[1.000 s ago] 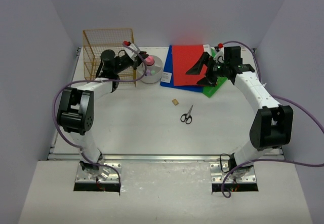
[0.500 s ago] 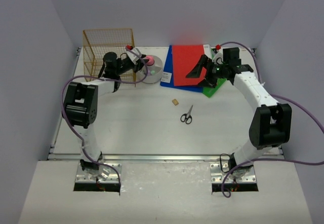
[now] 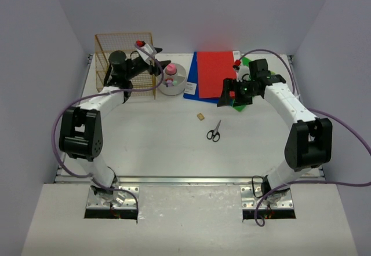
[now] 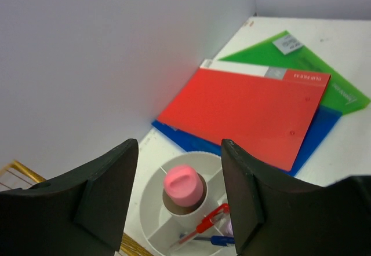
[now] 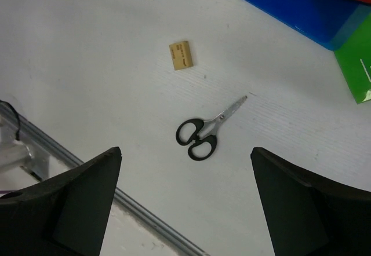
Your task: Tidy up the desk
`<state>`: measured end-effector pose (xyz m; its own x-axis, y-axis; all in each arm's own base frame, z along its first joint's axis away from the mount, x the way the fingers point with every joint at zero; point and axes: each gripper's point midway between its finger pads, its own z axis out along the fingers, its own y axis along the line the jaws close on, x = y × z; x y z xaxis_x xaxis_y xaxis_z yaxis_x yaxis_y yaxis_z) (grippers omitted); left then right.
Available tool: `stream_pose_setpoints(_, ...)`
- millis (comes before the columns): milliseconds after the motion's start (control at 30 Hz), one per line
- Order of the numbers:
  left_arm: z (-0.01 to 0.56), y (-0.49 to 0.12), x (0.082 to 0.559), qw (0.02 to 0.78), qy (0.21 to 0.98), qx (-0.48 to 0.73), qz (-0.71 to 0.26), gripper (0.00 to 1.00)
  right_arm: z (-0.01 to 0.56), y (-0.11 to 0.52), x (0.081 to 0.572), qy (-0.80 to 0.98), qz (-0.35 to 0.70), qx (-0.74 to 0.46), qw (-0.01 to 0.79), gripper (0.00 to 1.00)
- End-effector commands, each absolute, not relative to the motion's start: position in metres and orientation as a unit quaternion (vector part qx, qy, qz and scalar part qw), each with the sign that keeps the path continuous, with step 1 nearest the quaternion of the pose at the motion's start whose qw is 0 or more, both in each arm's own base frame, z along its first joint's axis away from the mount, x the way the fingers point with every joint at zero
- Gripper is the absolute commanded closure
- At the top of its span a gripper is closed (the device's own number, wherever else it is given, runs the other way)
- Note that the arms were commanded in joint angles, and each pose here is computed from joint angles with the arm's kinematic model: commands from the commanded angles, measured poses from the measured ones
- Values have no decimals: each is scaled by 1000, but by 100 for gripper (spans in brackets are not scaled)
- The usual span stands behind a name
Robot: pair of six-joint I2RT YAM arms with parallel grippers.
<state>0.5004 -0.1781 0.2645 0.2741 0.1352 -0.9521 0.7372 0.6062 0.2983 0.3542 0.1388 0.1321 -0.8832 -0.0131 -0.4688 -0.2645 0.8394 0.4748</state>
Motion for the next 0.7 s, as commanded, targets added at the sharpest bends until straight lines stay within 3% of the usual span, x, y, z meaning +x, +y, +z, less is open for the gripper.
stream_pose_setpoints(0,344,-167,462,720,551,362,-217,41,133,141,355,914,189,-210,292,20)
stream_pose_setpoints(267,349,-146,397,662,661,242,-258,38,95,202,386,908,123,-263,303,48)
stream_pose_setpoints(500,325,-133,359,620,715,200,-254,38,60,233,404,906,84,-287,299,56)
stream_pose_setpoints(667,316,-129,346,620,718,193,-249,38,44,248,413,907,73,-291,296,54)
